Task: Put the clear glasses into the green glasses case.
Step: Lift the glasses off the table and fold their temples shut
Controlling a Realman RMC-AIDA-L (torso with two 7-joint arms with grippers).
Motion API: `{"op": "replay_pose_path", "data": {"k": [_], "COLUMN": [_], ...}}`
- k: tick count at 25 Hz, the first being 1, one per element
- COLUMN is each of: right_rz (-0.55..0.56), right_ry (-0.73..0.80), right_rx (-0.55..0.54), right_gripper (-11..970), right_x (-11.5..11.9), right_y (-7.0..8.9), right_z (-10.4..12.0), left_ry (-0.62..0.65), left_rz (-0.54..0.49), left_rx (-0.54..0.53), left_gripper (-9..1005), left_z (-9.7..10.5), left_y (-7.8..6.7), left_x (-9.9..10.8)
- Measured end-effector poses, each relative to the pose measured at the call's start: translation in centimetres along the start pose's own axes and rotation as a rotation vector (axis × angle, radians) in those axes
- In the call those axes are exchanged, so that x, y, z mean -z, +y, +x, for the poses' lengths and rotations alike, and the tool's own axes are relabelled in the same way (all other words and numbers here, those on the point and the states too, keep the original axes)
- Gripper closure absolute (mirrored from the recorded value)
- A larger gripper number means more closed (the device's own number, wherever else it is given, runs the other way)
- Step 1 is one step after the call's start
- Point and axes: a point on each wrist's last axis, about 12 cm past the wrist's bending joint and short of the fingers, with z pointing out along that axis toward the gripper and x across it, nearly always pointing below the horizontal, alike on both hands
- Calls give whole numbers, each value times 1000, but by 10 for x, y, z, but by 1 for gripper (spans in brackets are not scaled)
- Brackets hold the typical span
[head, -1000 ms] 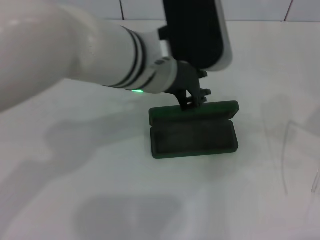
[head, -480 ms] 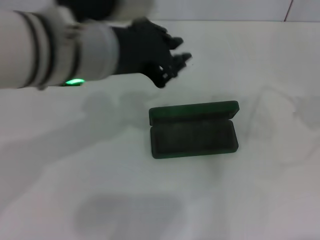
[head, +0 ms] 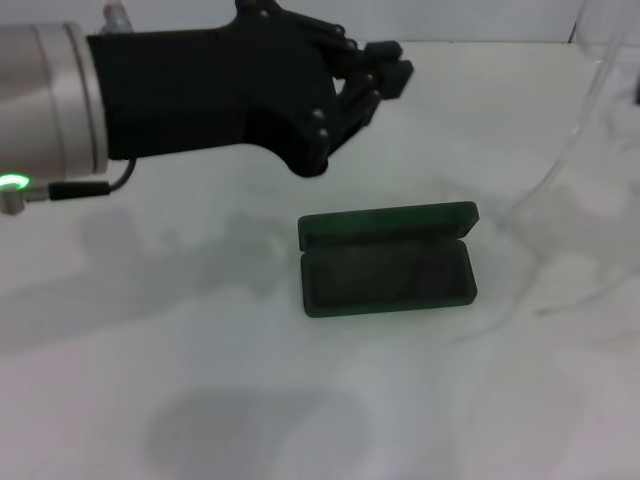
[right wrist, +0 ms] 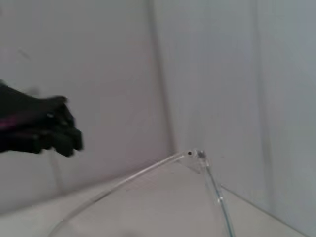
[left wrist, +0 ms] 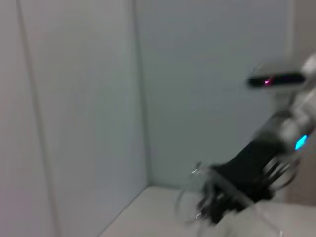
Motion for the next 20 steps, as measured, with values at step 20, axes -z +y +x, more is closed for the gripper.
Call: {"op": "replay_pose_path", "data": {"k": [20], "right_rz": [-338], "right_ry": [-117], "right_rx": [-41], "right_gripper": [860], "right_x": [-91], "right_y": [8], "right_z": [35], "left_ry": [-203], "left_rz": [204], "left_rx": [129], "left_gripper": [954], "left_z": [-3], "left_y": [-4], "left_x": [4]}}
